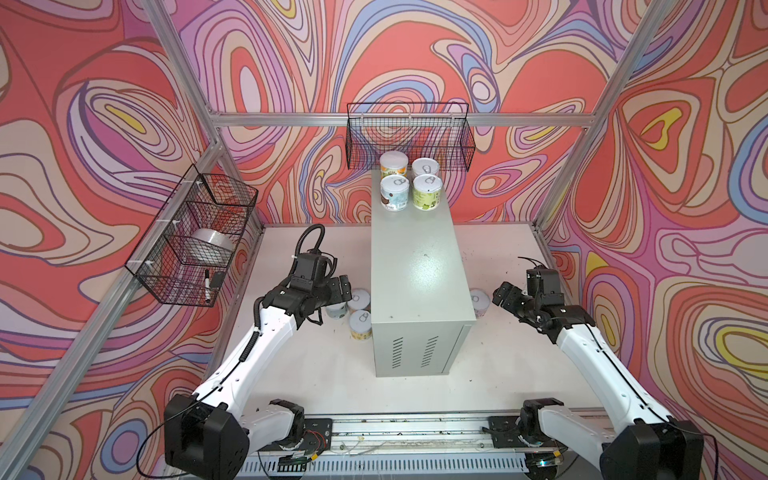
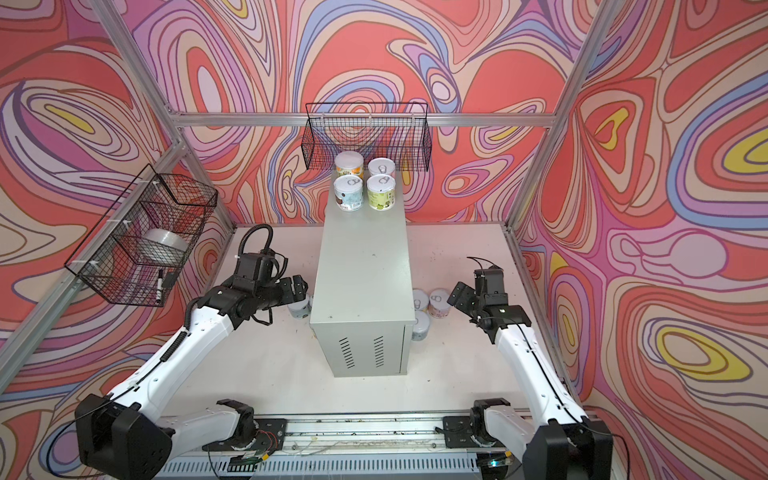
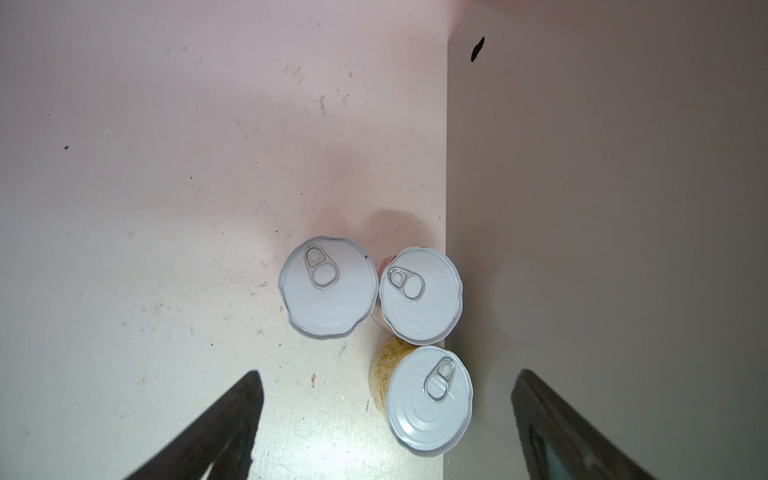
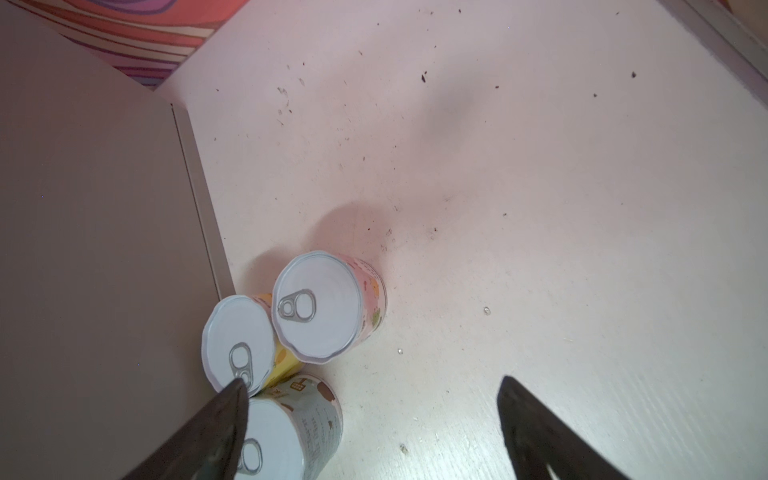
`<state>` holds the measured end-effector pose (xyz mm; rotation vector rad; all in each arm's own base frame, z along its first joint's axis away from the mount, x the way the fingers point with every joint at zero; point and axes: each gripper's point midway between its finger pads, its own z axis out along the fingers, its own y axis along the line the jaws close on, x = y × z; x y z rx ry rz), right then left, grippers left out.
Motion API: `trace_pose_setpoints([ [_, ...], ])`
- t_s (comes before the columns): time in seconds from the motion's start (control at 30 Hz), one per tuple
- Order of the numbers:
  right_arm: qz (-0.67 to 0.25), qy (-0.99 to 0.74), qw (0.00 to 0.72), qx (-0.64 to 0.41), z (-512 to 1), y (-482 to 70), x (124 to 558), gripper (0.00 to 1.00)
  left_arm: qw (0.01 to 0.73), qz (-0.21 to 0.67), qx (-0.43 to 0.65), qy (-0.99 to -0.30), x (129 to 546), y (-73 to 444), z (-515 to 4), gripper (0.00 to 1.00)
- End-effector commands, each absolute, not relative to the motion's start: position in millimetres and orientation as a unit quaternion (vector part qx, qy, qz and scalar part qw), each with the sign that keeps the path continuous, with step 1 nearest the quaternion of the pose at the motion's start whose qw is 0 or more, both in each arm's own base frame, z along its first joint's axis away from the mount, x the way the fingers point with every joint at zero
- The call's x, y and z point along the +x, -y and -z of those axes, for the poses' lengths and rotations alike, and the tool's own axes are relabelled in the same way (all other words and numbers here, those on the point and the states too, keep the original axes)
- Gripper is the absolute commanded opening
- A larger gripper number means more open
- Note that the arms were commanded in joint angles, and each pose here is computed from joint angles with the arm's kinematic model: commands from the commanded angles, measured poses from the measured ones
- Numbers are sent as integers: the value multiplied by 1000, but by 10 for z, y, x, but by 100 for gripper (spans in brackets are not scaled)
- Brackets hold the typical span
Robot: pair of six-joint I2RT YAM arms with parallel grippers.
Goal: Place and organize the canned foods onto the counter
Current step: 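Release the green-labelled can and withdraw the right gripper toward its cans, then lower the right gripper and close it on a pink can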
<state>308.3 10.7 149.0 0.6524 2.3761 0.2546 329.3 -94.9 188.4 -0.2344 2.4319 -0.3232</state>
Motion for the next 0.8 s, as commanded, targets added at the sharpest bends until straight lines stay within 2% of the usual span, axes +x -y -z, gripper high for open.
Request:
trace_pose_setpoints([
  [0.0,-106,-913,317,233,-1405,-159,3094,96,337,136,-81,-928,3364,1055,-1856,94],
  [0.2,-123,-914,313,227,-1288,-225,3179,93,319,144,-73,-934,3396,1145,-1647,93],
  [0.33,-159,-914,306,215,-1237,-364,3277,89,320,146,-76,-933,3407,1149,-1589,92],
  [0.77,-185,-929,265,180,-1016,-621,3344,83,333,153,-90,-926,3347,1120,-1418,92],
])
